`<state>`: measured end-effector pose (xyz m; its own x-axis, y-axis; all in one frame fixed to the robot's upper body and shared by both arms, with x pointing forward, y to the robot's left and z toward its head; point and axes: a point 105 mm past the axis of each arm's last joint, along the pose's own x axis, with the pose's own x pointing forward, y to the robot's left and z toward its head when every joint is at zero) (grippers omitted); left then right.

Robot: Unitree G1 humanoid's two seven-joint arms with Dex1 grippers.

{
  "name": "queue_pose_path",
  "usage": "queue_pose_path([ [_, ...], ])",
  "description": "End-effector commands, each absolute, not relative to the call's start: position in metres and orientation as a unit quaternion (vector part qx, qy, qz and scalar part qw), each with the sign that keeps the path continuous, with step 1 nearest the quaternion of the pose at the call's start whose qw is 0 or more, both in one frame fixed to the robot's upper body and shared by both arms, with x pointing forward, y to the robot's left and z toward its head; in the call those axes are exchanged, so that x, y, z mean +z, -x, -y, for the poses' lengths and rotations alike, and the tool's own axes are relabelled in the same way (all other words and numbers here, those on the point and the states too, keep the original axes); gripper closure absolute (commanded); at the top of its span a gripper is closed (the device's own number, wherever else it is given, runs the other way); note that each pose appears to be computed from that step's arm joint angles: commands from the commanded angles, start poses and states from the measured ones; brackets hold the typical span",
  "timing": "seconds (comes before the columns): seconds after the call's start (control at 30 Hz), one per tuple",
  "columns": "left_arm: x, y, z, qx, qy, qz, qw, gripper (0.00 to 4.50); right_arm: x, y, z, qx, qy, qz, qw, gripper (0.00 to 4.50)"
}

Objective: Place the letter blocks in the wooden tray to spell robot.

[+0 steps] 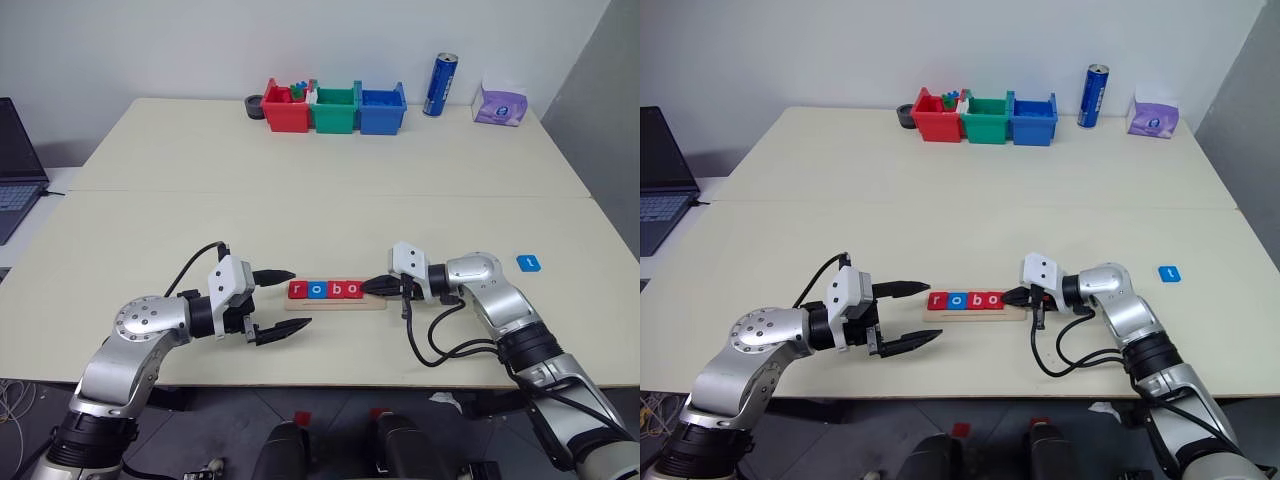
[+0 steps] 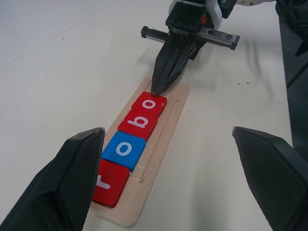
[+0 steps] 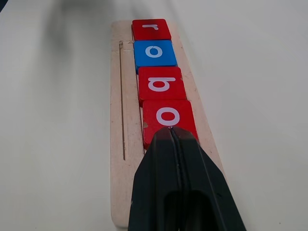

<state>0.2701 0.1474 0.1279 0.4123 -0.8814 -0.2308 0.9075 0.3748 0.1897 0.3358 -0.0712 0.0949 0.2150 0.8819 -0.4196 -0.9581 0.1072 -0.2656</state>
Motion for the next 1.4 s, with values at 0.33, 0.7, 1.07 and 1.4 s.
queue_pose_path([
  [0.33,0.147,-0.269,-0.119,-0.551,-0.136,0.008,0.823,0.0,0.154,-0.325,0.132,0.53,0.208,-0.06,0.82,3.93],
  [0.7,0.161,-0.294,-0.039,-0.553,-0.08,0.069,0.826,0.0,0.149,-0.302,0.235,0.161,0.105,-0.093,0.977,0.03],
  [1.07,0.161,-0.313,0.001,-0.579,-0.105,0.091,0.803,0.0,0.13,-0.328,0.287,-0.029,0.06,-0.112,0.991,0.03],
  [1.4,0.159,-0.318,0.023,-0.603,-0.104,0.102,0.784,0.0,0.122,-0.349,0.32,-0.062,0.065,-0.119,0.989,0.03],
])
